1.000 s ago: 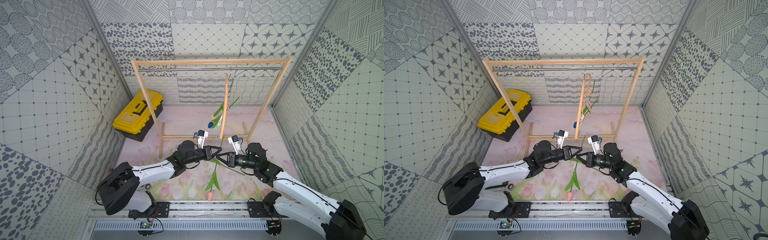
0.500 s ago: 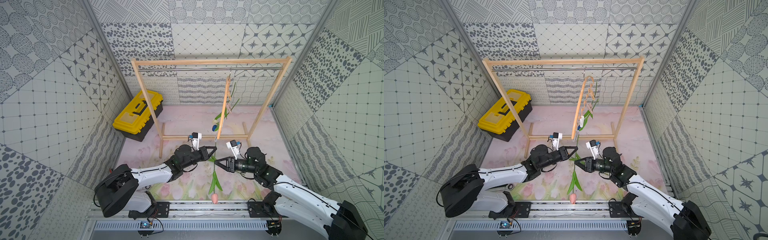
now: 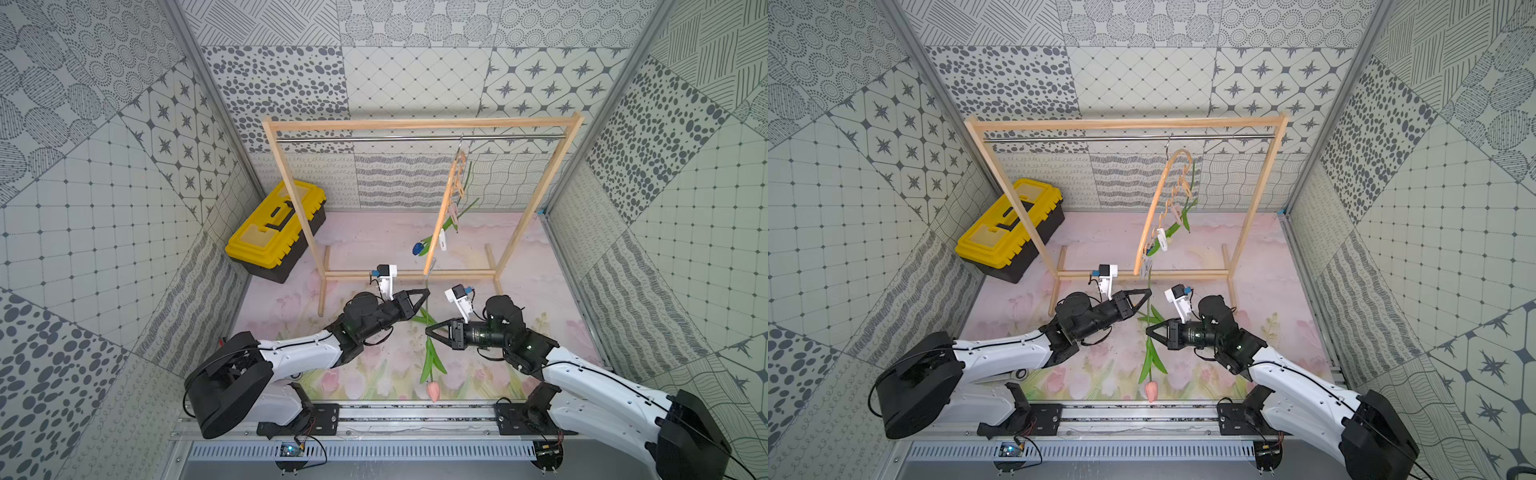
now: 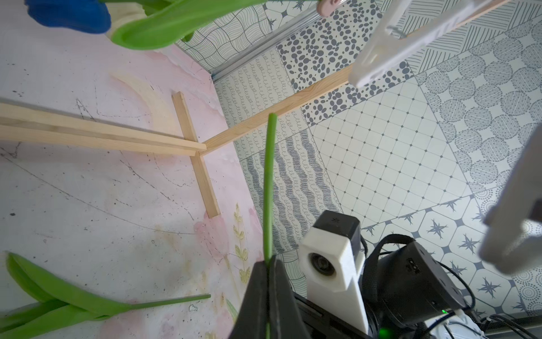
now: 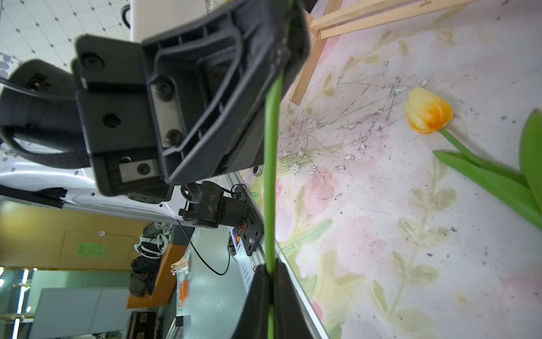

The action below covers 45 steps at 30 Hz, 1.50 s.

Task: Dry the flowers on a clothes hanger
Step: Pick up the flower at the center of the board, then open the clamp at the hanger.

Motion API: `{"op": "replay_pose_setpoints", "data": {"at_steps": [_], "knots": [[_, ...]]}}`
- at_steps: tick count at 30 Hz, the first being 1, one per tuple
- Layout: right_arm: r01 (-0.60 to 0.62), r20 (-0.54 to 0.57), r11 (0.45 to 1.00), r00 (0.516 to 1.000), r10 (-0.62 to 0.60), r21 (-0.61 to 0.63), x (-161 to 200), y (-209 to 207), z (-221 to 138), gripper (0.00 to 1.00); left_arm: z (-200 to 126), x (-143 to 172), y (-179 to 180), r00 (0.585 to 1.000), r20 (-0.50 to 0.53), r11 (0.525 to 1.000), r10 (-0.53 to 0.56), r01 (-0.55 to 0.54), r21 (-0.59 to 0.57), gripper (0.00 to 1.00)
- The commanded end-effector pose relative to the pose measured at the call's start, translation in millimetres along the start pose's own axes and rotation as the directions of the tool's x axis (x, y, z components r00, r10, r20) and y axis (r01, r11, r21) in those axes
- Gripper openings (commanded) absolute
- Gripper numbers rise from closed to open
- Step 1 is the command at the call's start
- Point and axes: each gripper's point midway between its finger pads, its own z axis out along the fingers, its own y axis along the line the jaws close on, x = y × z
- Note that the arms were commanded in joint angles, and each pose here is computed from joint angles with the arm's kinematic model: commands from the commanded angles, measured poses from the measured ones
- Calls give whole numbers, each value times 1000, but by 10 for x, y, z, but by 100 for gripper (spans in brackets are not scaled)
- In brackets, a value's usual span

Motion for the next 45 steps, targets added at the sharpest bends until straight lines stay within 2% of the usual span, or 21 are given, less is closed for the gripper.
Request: {"op": "replay_pose_setpoints", "data": {"at_steps": [1, 2, 3, 4, 5, 6, 8, 9, 12, 15, 19, 21, 23, 29, 33, 45], "knots": [[44, 33, 999, 998, -44, 4, -100, 57, -10, 0, -28, -152, -248, 997, 61, 995, 43, -48, 85, 0], [46, 45, 999, 998, -48, 25, -119, 34, -28, 0, -26, -143, -250, 996, 51, 994, 73, -76, 77, 0], [47, 58, 998, 997, -49, 44, -132, 15, -53, 0, -20, -138, -232, 994, 38, 993, 106, -108, 54, 6], [48, 71, 997, 996, -53, 60, -148, -1, -82, 0, -17, -141, -191, 990, 26, 991, 135, -136, 22, 23], [49, 84, 995, 995, -56, 86, -162, -34, -117, 0, -18, -137, -138, 985, 6, 985, 175, -175, -9, 45], [46, 100, 991, 993, -59, 124, -188, -84, -169, 0, -28, -145, -89, 976, -11, 975, 218, -218, -28, 61], [32, 141, 980, 988, -61, 195, -254, -196, -295, 0, -60, -197, 30, 961, -32, 959, 273, -275, -67, 79], [14, 169, 973, 984, -55, 232, -305, -258, -381, 0, -74, -242, 89, 953, -46, 950, 298, -301, -80, 82], [-38, 246, 954, 969, -38, 297, -432, -393, -624, 0, -98, -334, 182, 927, -99, 927, 362, -369, -68, 84], [-32, 307, 957, 950, -61, 287, -599, -296, -789, 0, -107, -446, 226, 903, -126, 906, 410, -419, -53, 88], [29, 331, 963, 936, -120, 267, -793, -70, -848, 0, -80, -747, 38, 897, -54, 898, 439, -436, 66, 90], [69, 326, 967, 934, -149, 246, -887, 56, -830, 0, -23, -845, -68, 877, -78, 877, 474, -461, 137, 90], [104, 326, 966, 928, -181, 238, -986, 163, -828, 0, 16, -946, -91, 862, -115, 866, 493, -476, 152, 93], [178, 309, 954, 918, -250, 243, -1151, 339, -827, 0, 34, -1094, -540, 801, -100, 782, 590, -537, 316, 93], [205, 284, 951, 921, -267, 230, -1241, 394, -757, 0, 100, -1120, -704, 778, -112, 747, 618, -537, 392, 92], [223, 254, 948, 926, -279, 228, -1411, 443, -657, 0, 371, -1168, -667, 755, -148, 731, 639, -536, 423, 88]]}}
